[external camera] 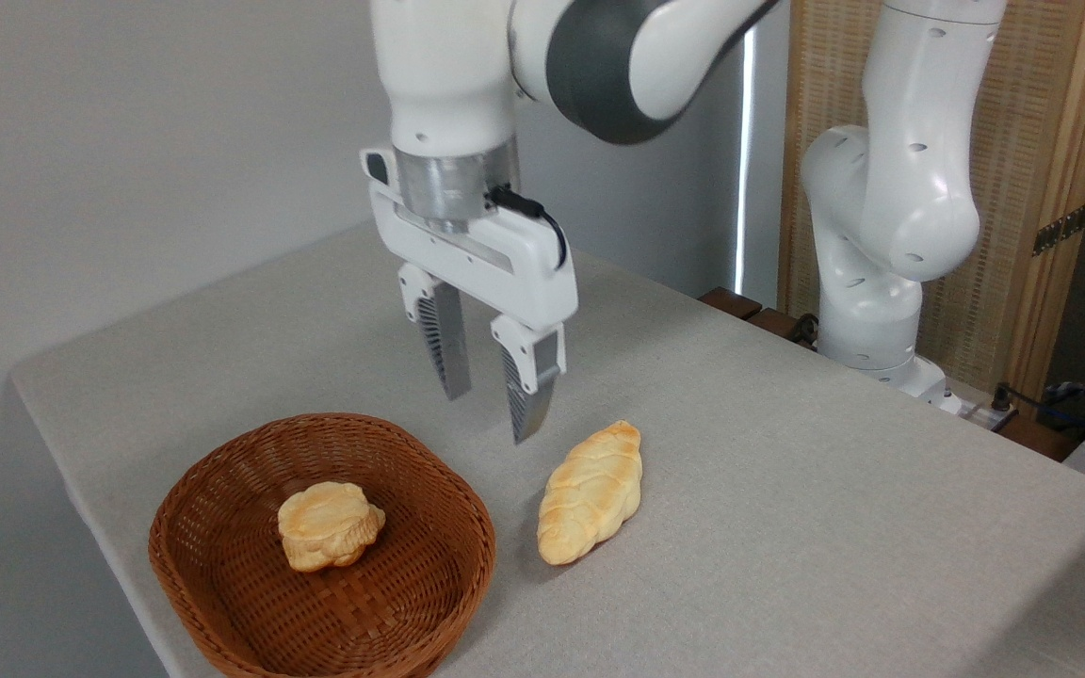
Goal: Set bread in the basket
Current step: 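Move the open gripper over the elongated golden bread roll and lower it, then close the gripper on the end of the bread roll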
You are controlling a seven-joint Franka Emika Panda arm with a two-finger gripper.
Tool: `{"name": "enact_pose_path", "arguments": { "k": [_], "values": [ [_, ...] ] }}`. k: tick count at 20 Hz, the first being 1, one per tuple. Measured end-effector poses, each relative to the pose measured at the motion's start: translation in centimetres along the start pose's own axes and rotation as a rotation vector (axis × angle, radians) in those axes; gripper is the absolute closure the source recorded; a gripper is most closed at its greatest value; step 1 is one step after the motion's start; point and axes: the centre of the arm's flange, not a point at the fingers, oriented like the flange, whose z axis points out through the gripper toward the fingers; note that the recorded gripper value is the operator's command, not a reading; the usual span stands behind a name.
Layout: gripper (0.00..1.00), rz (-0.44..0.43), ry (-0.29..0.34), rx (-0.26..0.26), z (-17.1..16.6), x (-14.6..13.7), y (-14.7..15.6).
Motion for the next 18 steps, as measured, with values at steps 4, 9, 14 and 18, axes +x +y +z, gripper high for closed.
{"name": "enact_pose_path", "arguments": {
  "k": [4, 9, 14, 18],
  "values": [
    [0.0, -0.004, -0.046, -0.017, 3.6, -1.9, 0.1],
    [0.0, -0.091, -0.047, -0.041, 4.6, -5.1, -3.1],
    [0.0, -0.108, -0.063, -0.036, 5.0, -6.3, -3.9],
    [0.0, -0.099, -0.081, -0.034, 5.6, -6.5, -3.7]
  ]
}}
